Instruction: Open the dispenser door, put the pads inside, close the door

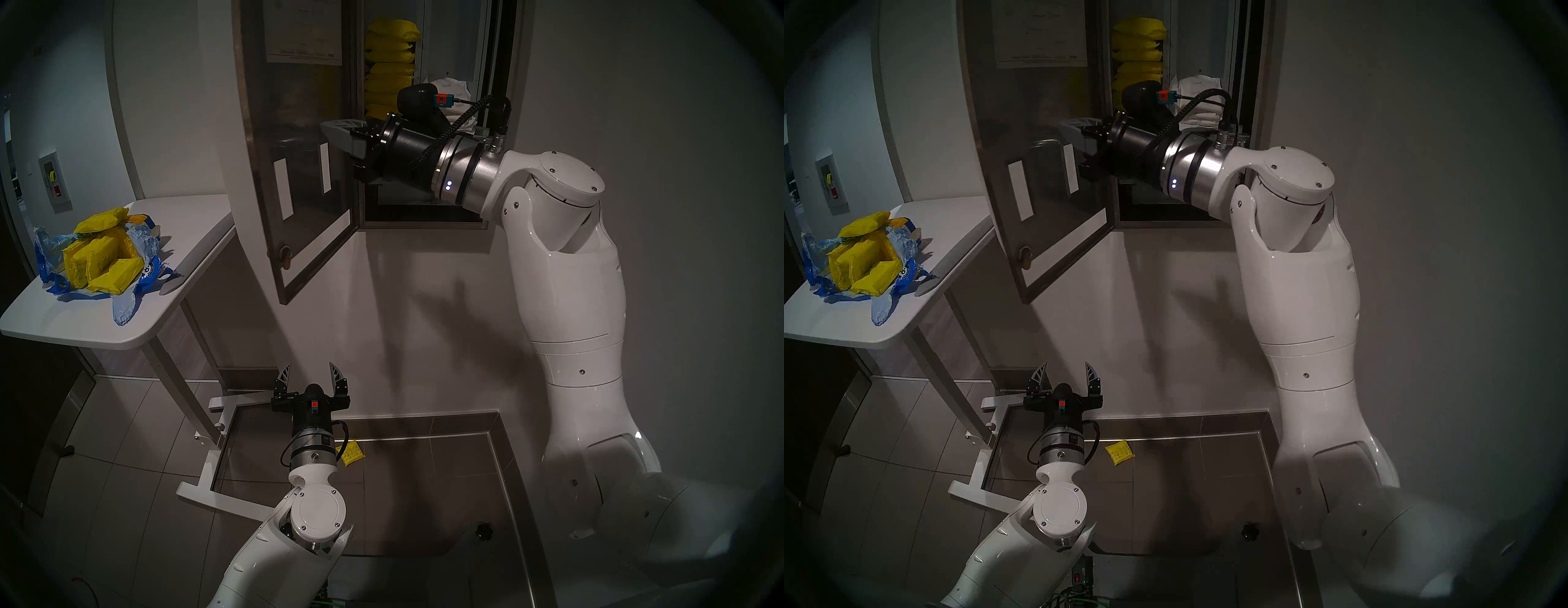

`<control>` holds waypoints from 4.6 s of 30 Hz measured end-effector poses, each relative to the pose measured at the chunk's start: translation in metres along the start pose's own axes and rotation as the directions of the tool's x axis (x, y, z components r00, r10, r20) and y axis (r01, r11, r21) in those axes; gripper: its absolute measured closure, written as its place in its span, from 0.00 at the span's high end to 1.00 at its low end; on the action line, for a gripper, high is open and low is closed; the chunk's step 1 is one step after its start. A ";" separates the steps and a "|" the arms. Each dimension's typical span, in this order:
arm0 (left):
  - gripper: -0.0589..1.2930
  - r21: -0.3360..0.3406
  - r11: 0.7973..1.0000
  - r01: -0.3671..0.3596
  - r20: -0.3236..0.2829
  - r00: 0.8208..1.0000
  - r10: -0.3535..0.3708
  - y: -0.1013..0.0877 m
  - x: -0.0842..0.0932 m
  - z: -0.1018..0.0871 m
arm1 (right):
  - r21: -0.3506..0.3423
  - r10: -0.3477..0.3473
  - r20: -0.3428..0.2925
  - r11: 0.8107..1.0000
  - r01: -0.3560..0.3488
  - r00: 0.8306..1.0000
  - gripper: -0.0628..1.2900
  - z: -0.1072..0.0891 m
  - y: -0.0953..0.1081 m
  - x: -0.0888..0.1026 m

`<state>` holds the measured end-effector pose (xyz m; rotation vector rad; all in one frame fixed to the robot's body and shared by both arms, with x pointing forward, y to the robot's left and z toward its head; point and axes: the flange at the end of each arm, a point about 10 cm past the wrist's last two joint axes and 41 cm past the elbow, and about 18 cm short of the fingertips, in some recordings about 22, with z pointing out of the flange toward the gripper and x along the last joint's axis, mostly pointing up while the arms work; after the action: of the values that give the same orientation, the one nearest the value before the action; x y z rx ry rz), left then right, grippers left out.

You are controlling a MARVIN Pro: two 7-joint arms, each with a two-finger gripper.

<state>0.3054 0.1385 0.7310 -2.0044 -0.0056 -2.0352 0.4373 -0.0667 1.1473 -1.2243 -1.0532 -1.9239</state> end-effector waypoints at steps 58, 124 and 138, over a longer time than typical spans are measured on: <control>0.99 0.000 1.000 -0.001 0.001 1.000 0.001 0.000 0.000 0.000 | -0.303 -0.144 0.138 0.936 0.180 0.980 0.02 0.170 -0.003 -0.052; 0.99 -0.001 1.000 -0.005 0.010 1.000 0.005 0.001 -0.004 -0.001 | -0.344 -0.371 0.145 0.851 0.398 0.917 0.02 0.121 0.093 -0.026; 0.99 -0.001 1.000 -0.006 0.017 1.000 0.006 0.002 -0.007 -0.002 | -0.445 -0.414 0.115 0.791 0.420 0.903 0.02 0.051 0.135 0.018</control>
<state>0.3042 0.1378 0.7241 -2.0191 -0.0019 -2.0150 0.5628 -0.0902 1.2165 -1.3277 -0.9584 -2.6322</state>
